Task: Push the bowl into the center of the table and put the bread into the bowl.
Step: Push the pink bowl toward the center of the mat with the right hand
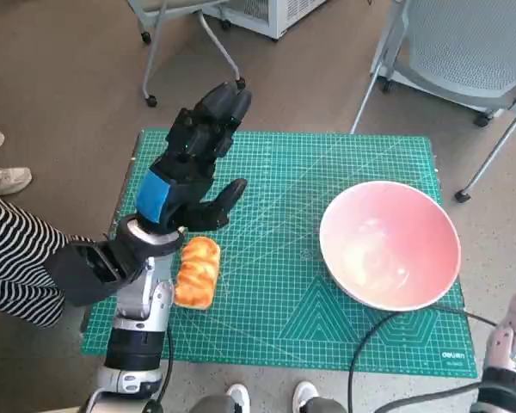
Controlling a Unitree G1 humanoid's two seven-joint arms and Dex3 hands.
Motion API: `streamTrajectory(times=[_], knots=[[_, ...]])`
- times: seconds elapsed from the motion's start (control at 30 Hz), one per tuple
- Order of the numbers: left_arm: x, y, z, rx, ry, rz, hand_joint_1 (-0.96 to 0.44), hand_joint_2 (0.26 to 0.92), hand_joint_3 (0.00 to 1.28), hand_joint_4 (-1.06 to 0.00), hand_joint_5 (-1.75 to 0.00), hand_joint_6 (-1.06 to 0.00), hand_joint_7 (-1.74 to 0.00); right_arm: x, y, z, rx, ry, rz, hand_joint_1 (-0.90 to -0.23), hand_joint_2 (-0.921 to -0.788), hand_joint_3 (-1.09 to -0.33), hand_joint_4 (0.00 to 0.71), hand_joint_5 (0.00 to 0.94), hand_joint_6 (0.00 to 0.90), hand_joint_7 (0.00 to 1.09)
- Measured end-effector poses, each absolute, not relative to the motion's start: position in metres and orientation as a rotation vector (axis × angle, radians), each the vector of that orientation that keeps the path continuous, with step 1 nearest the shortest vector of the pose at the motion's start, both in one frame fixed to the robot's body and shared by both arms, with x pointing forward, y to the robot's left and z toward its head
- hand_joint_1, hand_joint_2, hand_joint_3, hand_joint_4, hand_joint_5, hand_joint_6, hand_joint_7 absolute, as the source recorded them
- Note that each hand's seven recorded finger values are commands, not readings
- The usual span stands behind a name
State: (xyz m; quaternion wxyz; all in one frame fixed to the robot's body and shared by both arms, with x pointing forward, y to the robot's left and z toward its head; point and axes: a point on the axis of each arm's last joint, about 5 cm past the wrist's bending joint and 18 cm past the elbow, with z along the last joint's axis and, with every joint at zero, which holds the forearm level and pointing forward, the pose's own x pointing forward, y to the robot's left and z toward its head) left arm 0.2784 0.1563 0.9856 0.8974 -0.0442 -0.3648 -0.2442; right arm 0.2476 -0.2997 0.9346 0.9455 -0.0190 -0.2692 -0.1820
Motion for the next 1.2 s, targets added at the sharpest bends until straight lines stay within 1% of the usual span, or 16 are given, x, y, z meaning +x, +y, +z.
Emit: streamTrajectory(times=[0.2, 0.27, 0.37, 0.43, 0.53, 0.67, 0.9, 1.07, 1.2], knots=[[0.280, 0.156, 0.987, -0.091, -0.759, -0.515, -0.14, 0.798, 0.68, 0.00, -0.19, 0.00, -0.40, 0.251, -0.300, 0.918, 0.003, -0.445, -0.403, -0.588, -0.921, -0.785, 0.104, 0.010, 0.007, 0.48], [0.280, 0.156, 0.987, -0.091, -0.760, -0.517, -0.14, 0.799, 0.68, 0.00, -0.19, 0.00, -0.40, 0.253, -0.298, 0.912, 0.017, -0.406, -0.407, -0.571, -0.921, -0.795, 0.110, 0.012, 0.007, 0.48], [0.280, 0.156, 0.987, -0.093, -0.762, -0.519, -0.14, 0.800, 0.68, 0.00, -0.19, 0.00, -0.40, 0.254, -0.296, 0.904, 0.033, -0.353, -0.409, -0.564, -0.921, -0.813, 0.113, 0.011, 0.003, 0.48], [0.280, 0.157, 0.987, -0.099, -0.762, -0.521, -0.14, 0.801, 0.68, 0.00, -0.19, 0.00, -0.40, 0.255, -0.294, 0.899, 0.043, -0.314, -0.405, -0.561, -0.921, -0.820, 0.114, 0.011, 0.003, 0.48], [0.281, 0.158, 0.987, -0.105, -0.763, -0.521, -0.14, 0.802, 0.67, 0.00, -0.18, 0.00, -0.40, 0.256, -0.291, 0.893, 0.054, -0.273, -0.392, -0.539, -0.921, -0.830, 0.114, 0.009, 0.003, 0.47], [0.281, 0.160, 0.988, -0.102, -0.762, -0.524, -0.14, 0.805, 0.66, 0.00, -0.17, 0.00, -0.41, 0.260, -0.283, 0.887, 0.077, -0.216, -0.362, -0.551, -0.921, -0.834, 0.118, 0.010, 0.009, 0.46], [0.281, 0.162, 0.988, -0.099, -0.755, -0.531, -0.13, 0.807, 0.66, 0.00, -0.16, 0.00, -0.41, 0.270, -0.265, 0.882, 0.127, -0.158, -0.298, -0.626, -0.921, -0.827, 0.113, 0.004, 0.025, 0.44], [0.281, 0.164, 0.990, -0.090, -0.753, -0.534, -0.13, 0.806, 0.66, 0.00, -0.16, 0.00, -0.42, 0.277, -0.252, 0.882, 0.150, -0.158, -0.246, -0.632, -0.921, -0.824, 0.109, 0.001, 0.032, 0.44], [0.281, 0.165, 0.990, -0.085, -0.755, -0.533, -0.13, 0.807, 0.65, 0.00, -0.16, 0.00, -0.42, 0.283, -0.242, 0.884, 0.174, -0.163, -0.206, -0.618, -0.921, -0.829, 0.112, 0.002, 0.041, 0.44]])
